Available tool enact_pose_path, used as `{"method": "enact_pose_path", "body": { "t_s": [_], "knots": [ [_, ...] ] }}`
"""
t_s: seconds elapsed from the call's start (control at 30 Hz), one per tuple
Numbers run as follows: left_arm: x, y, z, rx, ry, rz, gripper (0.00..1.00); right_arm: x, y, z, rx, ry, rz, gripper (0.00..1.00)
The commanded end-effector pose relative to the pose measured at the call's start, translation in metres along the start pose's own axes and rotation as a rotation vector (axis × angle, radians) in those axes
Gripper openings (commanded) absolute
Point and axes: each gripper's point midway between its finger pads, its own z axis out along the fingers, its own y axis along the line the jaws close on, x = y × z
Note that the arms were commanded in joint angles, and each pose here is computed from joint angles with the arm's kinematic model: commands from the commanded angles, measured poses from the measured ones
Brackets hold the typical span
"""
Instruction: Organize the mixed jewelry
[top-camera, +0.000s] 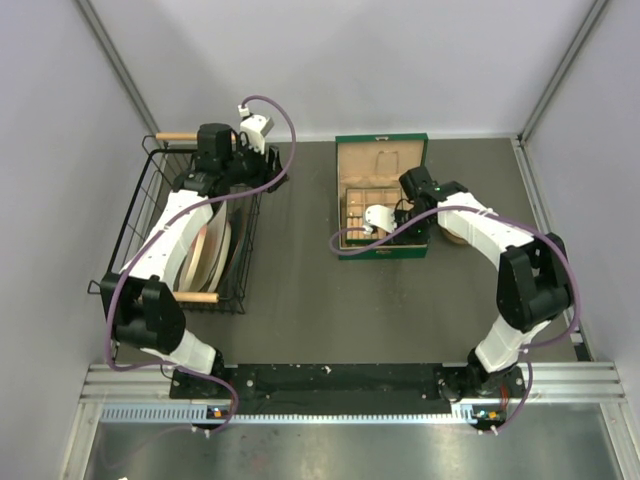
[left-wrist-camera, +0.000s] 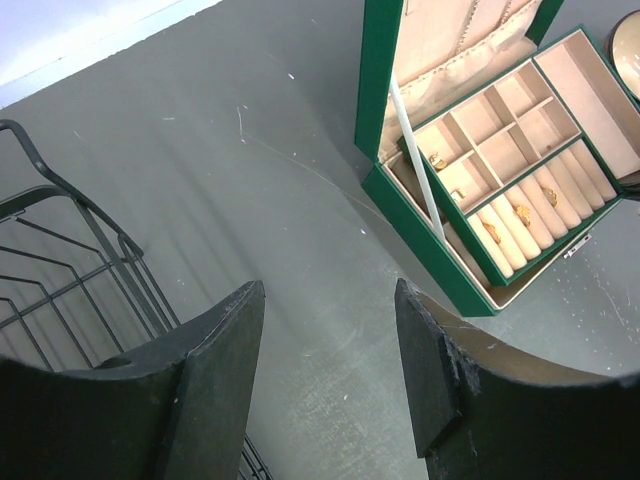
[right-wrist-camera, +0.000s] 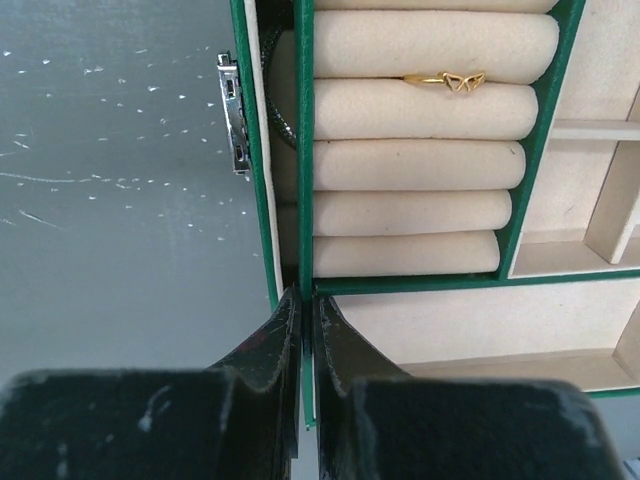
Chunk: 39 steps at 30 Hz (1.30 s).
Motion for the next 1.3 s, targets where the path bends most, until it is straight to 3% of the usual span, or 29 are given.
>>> {"method": "enact_pose_path", "body": {
  "t_s": [0.0,1.27],
  "knots": [
    [-0.029,-0.002,-0.004,0.015,-0.078,0.042,0.6,-0.02,-0.027,-0.008,0.077,-0.05,-0.052,0.0],
    [-0.028,-0.002,-0.004,0.018,-0.078,0.044,0.6,-0.037,-0.007,-0.005,-0.001,-0.098,-0.099,0.0]
  ]
}}
